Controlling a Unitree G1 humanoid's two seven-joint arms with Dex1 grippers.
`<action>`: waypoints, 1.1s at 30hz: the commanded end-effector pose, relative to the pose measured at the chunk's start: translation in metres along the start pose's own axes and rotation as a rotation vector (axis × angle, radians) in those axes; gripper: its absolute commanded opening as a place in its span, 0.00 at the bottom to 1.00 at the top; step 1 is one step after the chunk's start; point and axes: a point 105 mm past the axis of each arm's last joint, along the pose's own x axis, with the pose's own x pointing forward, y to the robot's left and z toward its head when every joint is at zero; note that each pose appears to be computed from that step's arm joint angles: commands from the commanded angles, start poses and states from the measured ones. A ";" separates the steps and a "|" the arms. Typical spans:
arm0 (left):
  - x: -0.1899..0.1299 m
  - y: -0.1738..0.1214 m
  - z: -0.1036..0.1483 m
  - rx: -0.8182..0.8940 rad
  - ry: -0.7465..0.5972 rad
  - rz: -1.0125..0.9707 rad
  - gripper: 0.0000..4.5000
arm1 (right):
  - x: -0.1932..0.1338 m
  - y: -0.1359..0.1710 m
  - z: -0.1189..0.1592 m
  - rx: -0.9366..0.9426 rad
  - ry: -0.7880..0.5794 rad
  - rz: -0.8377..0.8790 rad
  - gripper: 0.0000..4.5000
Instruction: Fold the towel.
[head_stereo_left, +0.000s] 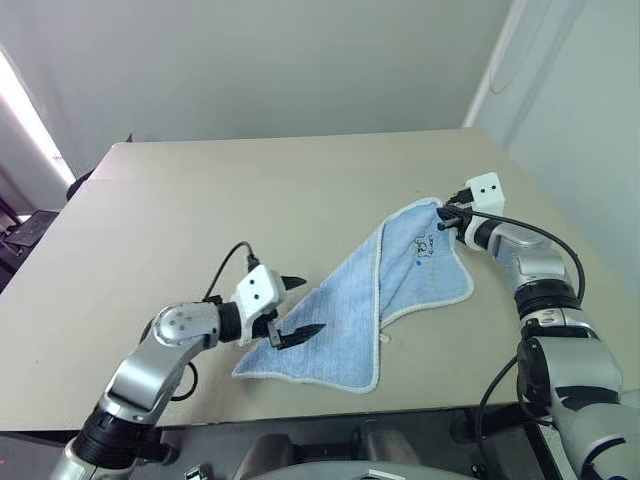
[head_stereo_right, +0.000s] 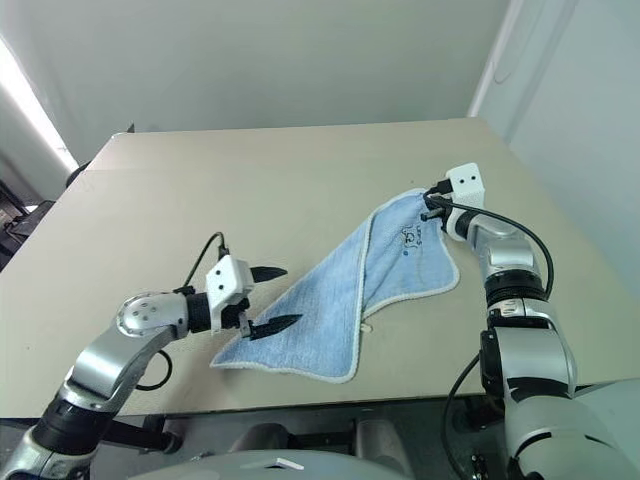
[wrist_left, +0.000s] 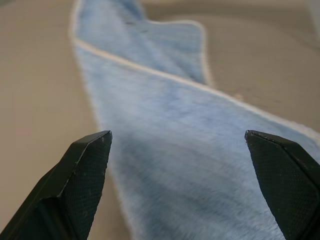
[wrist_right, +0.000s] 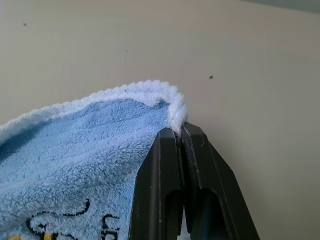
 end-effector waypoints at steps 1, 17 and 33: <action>0.021 -0.009 -0.003 0.056 0.032 -0.096 1.00 | 0.001 -0.005 0.022 0.007 -0.048 -0.023 0.00; 0.041 -0.064 -0.005 0.023 0.086 -0.499 1.00 | -0.008 -0.003 0.002 0.008 0.026 0.003 0.00; 0.055 -0.068 -0.030 0.080 0.173 -0.505 1.00 | -0.020 -0.008 -0.006 -0.003 0.053 -0.006 0.00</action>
